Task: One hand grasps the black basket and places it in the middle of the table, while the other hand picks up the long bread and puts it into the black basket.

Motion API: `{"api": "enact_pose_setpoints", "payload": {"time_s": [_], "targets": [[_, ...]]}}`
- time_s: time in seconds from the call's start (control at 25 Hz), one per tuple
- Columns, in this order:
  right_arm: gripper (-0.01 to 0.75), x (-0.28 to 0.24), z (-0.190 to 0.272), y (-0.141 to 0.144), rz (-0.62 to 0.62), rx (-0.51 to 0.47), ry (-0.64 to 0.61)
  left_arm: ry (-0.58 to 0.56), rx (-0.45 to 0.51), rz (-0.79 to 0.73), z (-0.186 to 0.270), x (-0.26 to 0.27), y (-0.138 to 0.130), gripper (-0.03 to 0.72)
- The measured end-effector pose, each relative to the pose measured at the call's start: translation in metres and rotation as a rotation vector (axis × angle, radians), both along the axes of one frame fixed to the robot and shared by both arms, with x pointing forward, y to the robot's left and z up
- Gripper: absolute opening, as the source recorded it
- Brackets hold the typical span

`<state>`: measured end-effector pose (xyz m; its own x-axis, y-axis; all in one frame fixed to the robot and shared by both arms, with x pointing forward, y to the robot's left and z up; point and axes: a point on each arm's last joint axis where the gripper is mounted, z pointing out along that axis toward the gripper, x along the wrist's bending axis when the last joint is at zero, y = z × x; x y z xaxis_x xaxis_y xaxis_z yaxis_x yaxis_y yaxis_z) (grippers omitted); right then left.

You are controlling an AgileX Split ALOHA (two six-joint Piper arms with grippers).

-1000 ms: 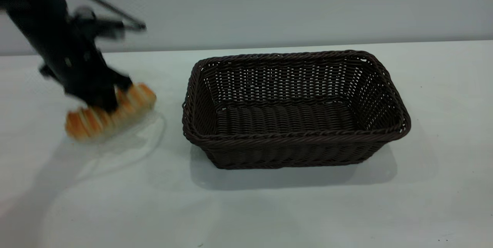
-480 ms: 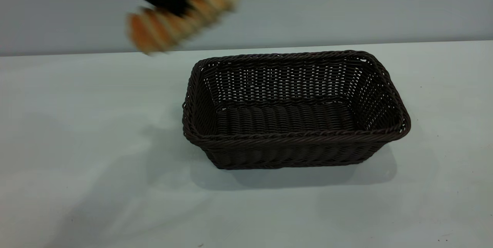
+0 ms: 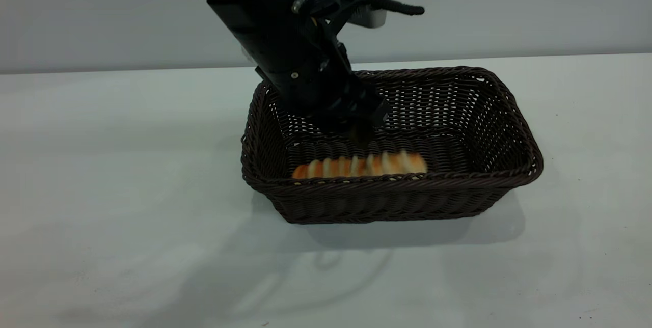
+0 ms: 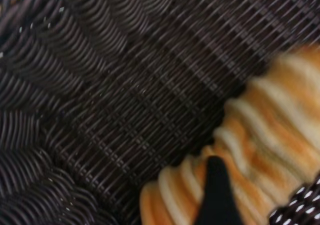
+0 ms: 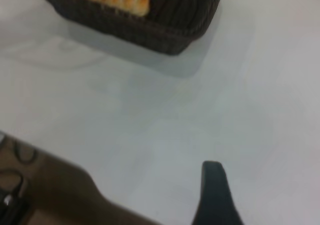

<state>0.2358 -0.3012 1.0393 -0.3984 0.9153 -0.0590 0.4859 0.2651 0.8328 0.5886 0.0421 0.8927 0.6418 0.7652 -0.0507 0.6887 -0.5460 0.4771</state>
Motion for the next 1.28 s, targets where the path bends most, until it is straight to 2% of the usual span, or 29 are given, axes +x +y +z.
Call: {"api": "enact_pose_setpoints", "payload": {"time_s": [0.12, 0.2, 0.36, 0.56, 0.68, 0.76, 0.88, 1.0, 1.12, 1.28], "targets": [[0.534, -0.004, 0.000, -0.002, 0.000, 0.010, -0.025, 0.005, 0.008, -0.021, 0.024, -0.005, 0.003, 0.681], [0.534, -0.004, 0.000, -0.002, 0.000, 0.010, -0.025, 0.006, 0.033, -0.054, 0.052, -0.014, 0.009, 0.702], [0.534, -0.004, 0.000, -0.002, -0.001, 0.011, -0.024, 0.014, 0.109, -0.105, 0.127, -0.044, 0.035, 0.697], [0.534, -0.004, 0.000, -0.002, -0.001, 0.011, -0.024, 0.015, 0.186, -0.061, 0.210, -0.098, 0.082, 0.658], [0.534, -0.004, 0.000, -0.002, -0.001, 0.011, -0.024, 0.036, 0.196, -0.015, 0.246, -0.135, 0.110, 0.636], [0.534, -0.004, 0.000, -0.002, -0.001, 0.011, -0.024, -0.010, 0.147, 0.017, 0.263, -0.154, 0.123, 0.623], [0.534, -0.004, 0.000, -0.002, -0.001, 0.011, -0.024, -0.040, 0.079, 0.047, 0.271, -0.190, 0.147, 0.605], [0.534, -0.004, 0.000, -0.002, -0.001, 0.011, -0.024, -0.018, 0.033, 0.047, 0.255, -0.228, 0.169, 0.594], [0.534, -0.004, 0.000, -0.002, -0.001, 0.011, -0.025, 0.023, 0.031, 0.050, 0.221, -0.261, 0.191, 0.591], [0.534, -0.004, 0.000, -0.002, -0.001, 0.011, -0.025, 0.014, 0.046, 0.054, 0.184, -0.292, 0.215, 0.591]]}}
